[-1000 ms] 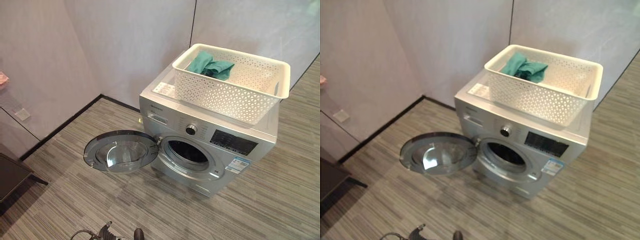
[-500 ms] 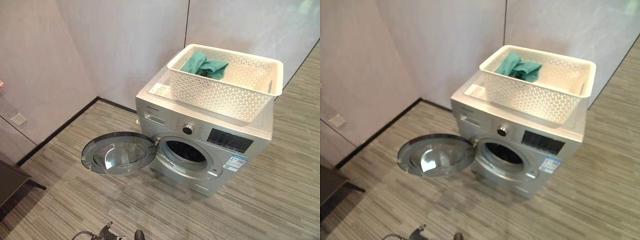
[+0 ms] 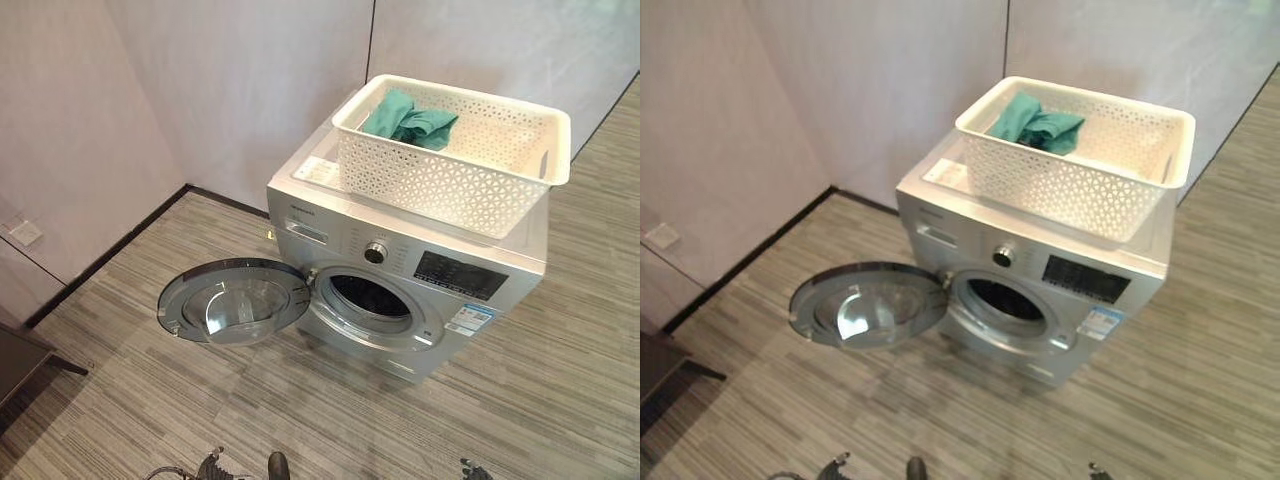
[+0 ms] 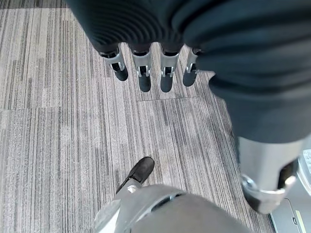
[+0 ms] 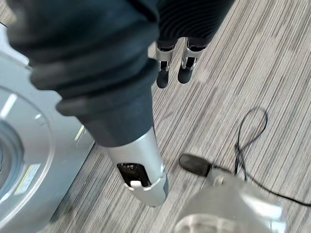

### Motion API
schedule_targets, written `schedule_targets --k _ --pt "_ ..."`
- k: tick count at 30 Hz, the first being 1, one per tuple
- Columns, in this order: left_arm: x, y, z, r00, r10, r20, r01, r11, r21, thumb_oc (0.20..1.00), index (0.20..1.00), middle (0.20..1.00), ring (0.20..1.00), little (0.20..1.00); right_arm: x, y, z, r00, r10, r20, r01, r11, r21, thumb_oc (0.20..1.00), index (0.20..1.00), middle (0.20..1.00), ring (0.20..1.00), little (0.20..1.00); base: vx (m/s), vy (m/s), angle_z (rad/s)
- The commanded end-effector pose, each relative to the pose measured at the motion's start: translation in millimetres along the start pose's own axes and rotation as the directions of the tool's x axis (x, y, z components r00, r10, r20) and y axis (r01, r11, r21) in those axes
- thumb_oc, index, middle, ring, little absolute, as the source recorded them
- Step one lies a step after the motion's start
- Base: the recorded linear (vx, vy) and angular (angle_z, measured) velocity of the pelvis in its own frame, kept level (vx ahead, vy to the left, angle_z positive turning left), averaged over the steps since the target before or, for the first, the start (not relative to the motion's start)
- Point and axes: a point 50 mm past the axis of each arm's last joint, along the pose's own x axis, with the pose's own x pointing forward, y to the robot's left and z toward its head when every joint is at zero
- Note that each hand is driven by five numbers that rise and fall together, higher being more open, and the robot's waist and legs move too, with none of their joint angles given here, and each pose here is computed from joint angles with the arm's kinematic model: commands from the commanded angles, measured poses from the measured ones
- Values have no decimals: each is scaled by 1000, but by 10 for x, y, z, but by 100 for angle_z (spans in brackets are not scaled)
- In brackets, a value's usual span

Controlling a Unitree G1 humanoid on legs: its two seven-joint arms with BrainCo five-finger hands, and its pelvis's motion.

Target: Grab the laundry basket,head to the washer,open it,put in the laundry and shut it.

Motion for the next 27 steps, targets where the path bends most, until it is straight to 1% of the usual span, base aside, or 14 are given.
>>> schedule_targets --k 1,3,6,8,9,11,13,14,16,19,22,23,25,27 --pt "34 154 -7 998 63 -24 -64 998 -22 1000 1000 1000 1000 1000 -18 -519 348 964 -222 145 221 975 22 1000 1000 1000 1000 1000 -1 33 -5" --pt "29 88 12 998 60 -17 -60 998 -32 1000 1000 1000 1000 1000 -50 -616 545 929 -295 222 271 953 135 1000 1000 1000 1000 1000 -2 37 -5" --pt "33 53 48 998 59 -10 -60 997 -45 1000 1000 1000 1000 1000 -47 -534 647 924 -276 264 242 958 153 1000 1000 1000 1000 1000 -6 12 -3" --pt "44 52 107 998 64 8 -64 997 -52 1000 1000 1000 1000 1000 -32 -290 744 937 -144 320 149 989 9 1000 1000 1000 1000 1000 -21 7 -4" --pt "44 52 107 998 65 8 -64 997 -52 1000 1000 1000 1000 1000 -32 -289 745 936 -144 320 149 989 9 1000 1000 1000 1000 1000 0 0 0" --pt "50 49 150 998 60 28 -59 998 -35 1000 1000 1000 1000 1000 -9 -183 799 942 -67 330 107 989 -103 1000 1000 1000 1000 1000 0 0 0" --pt "59 69 207 997 61 54 -60 998 -16 1000 1000 1000 1000 1000 -13 -95 878 934 2 356 86 969 -231 1000 1000 1000 1000 1000 0 0 0" --pt "59 70 207 997 61 54 -60 998 -16 1000 1000 1000 1000 1000 -13 -95 879 934 2 356 86 969 -231 1000 1000 1000 1000 1000 -16 -1 4" --pt "65 68 255 995 53 79 -55 998 17 1000 1000 1000 1000 1000 -19 26 1004 919 90 384 64 927 -369 1000 1000 1000 1000 1000 -15 -1 6" --pt "67 70 270 995 50 88 -53 998 36 1000 1000 1000 1000 1000 -39 82 1107 901 130 414 68 900 -431 1000 1000 1000 1000 1000 0 0 0" --pt "62 48 268 995 48 91 -53 998 46 1000 1000 1000 1000 1000 -126 132 1392 842 168 513 96 888 -449 1000 1000 1000 1000 1000 -3 4 3" --pt "62 41 271 995 50 90 -53 998 39 1000 1000 1000 1000 1000 -224 143 1596 785 182 592 113 898 -426 1000 1000 1000 1000 1000 0 0 0" --pt "60 27 260 995 49 84 -52 998 40 1000 1000 1000 1000 1000 -336 162 1750 725 204 658 124 901 -415 1000 1000 1000 1000 1000 1 3 2" --pt "56 -4 245 996 39 78 -43 998 42 1000 1000 1000 1000 1000 -500 180 1909 642 242 728 133 900 -416 1000 1000 1000 1000 1000 7 5 6"
